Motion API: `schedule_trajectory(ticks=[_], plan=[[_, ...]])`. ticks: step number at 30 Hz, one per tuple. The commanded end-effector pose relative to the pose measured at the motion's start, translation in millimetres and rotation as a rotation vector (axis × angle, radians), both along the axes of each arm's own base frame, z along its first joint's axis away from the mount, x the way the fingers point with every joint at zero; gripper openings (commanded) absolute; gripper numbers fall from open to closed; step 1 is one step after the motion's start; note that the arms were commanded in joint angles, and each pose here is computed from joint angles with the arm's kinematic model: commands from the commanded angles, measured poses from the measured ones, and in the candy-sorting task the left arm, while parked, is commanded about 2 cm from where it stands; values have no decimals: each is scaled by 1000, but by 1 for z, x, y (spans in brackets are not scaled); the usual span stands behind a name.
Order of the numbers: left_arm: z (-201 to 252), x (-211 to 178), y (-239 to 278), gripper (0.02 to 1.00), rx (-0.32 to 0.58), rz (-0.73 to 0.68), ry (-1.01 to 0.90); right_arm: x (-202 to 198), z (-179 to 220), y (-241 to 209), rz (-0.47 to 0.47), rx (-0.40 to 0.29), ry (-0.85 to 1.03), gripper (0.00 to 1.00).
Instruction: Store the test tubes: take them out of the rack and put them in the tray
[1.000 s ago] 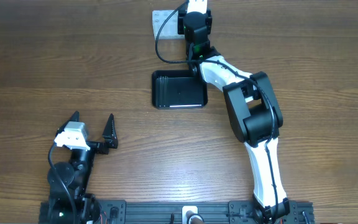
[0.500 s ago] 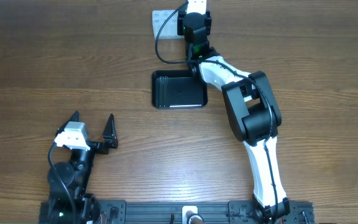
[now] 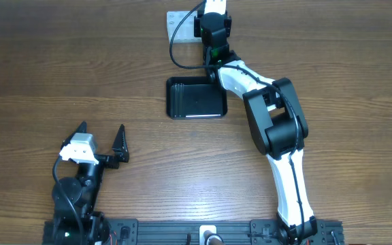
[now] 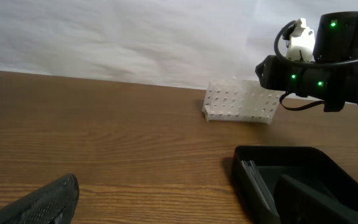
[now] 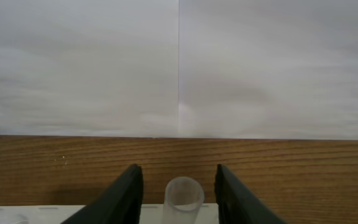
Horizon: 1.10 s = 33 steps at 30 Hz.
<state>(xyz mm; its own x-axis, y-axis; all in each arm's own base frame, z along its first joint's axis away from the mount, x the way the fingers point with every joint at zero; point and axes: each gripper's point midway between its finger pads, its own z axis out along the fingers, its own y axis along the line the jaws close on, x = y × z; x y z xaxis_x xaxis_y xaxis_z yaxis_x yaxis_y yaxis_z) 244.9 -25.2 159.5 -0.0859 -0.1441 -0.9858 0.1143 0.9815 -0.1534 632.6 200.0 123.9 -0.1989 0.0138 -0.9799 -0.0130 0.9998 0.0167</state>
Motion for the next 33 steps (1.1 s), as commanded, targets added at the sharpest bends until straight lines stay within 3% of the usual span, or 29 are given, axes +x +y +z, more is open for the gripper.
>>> schedule_trajectory(ticks=[1, 33], plan=[[-1, 0, -1, 996, 14, -6, -1, 4, 0, 0, -7, 4, -11, 369], [-1, 0, -1, 998, 14, -6, -1, 3, -3, 1, -5, 0, 2, 237]])
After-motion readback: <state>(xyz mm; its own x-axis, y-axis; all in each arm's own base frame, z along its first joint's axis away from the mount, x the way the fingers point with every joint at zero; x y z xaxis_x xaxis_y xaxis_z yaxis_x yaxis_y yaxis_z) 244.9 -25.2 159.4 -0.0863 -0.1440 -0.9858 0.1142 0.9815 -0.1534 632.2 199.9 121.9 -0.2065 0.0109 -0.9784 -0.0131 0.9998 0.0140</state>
